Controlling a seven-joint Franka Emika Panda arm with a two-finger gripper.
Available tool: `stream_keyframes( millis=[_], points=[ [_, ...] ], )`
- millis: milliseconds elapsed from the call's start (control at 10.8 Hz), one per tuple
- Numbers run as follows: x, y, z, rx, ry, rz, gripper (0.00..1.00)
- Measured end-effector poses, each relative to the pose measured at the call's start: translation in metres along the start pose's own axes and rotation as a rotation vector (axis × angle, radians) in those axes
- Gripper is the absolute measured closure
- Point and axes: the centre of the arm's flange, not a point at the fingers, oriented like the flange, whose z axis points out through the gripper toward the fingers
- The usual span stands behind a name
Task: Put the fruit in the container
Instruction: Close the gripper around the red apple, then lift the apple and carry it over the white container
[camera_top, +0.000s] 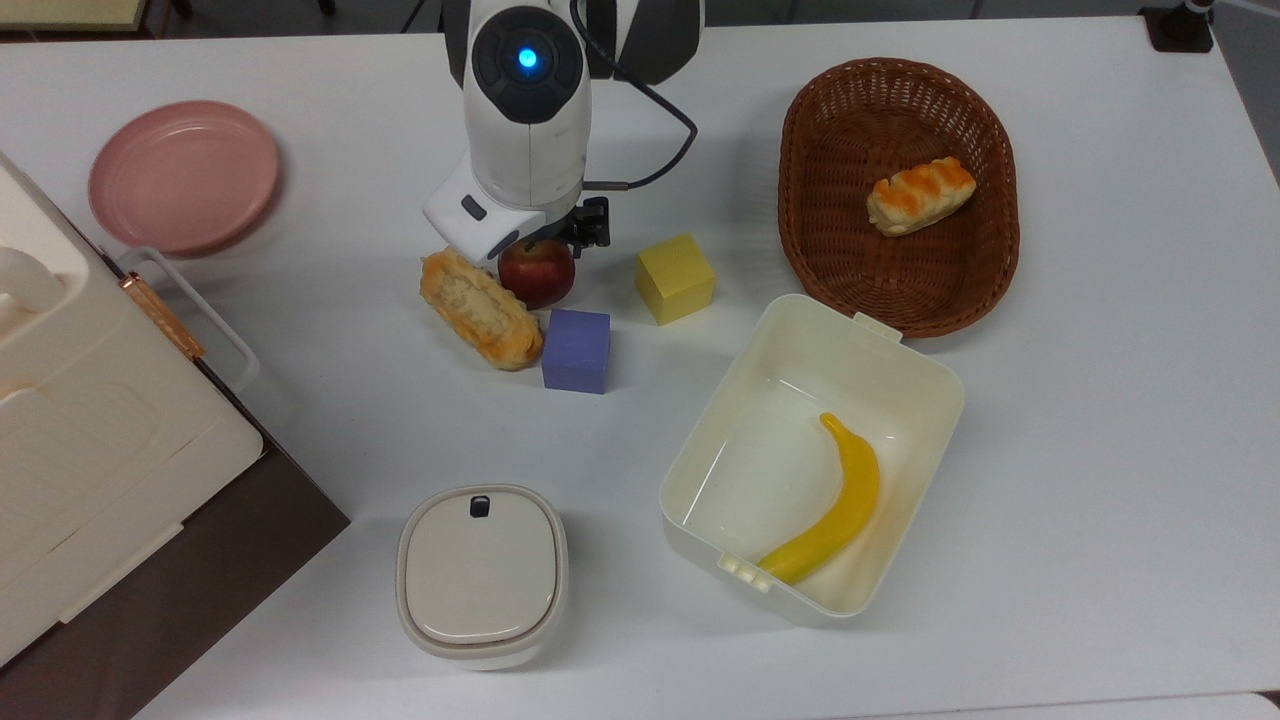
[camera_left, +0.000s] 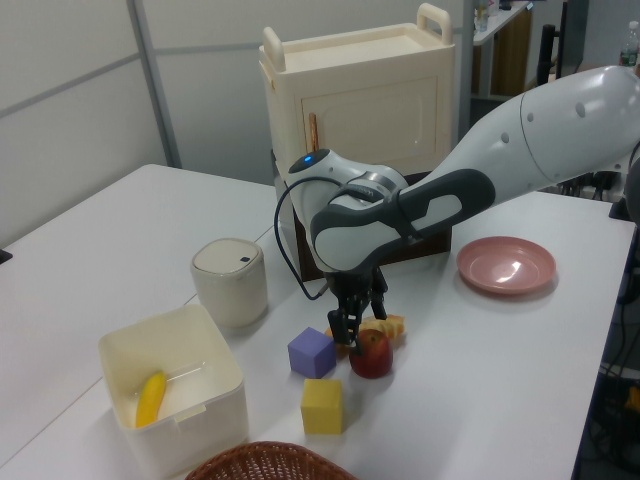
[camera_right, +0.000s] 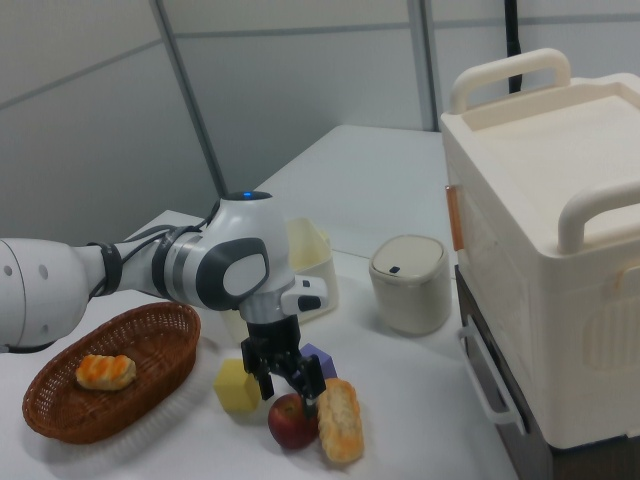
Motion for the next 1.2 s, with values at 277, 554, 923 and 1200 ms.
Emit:
stream_keyframes(
  millis=[277,554,923,1200],
  points=[
    [-0.002,-0.003,0.029,-0.001,-0.03,-0.008,0.0],
    [0.001,-0.006,0.04,-0.003,-0.032,-0.012,0.16],
    [0.001,-0.007,0.029,-0.003,-0.014,-0.015,0.16],
    [0.001,-0.031,-0.022,-0.009,0.077,-0.052,0.16]
  ],
)
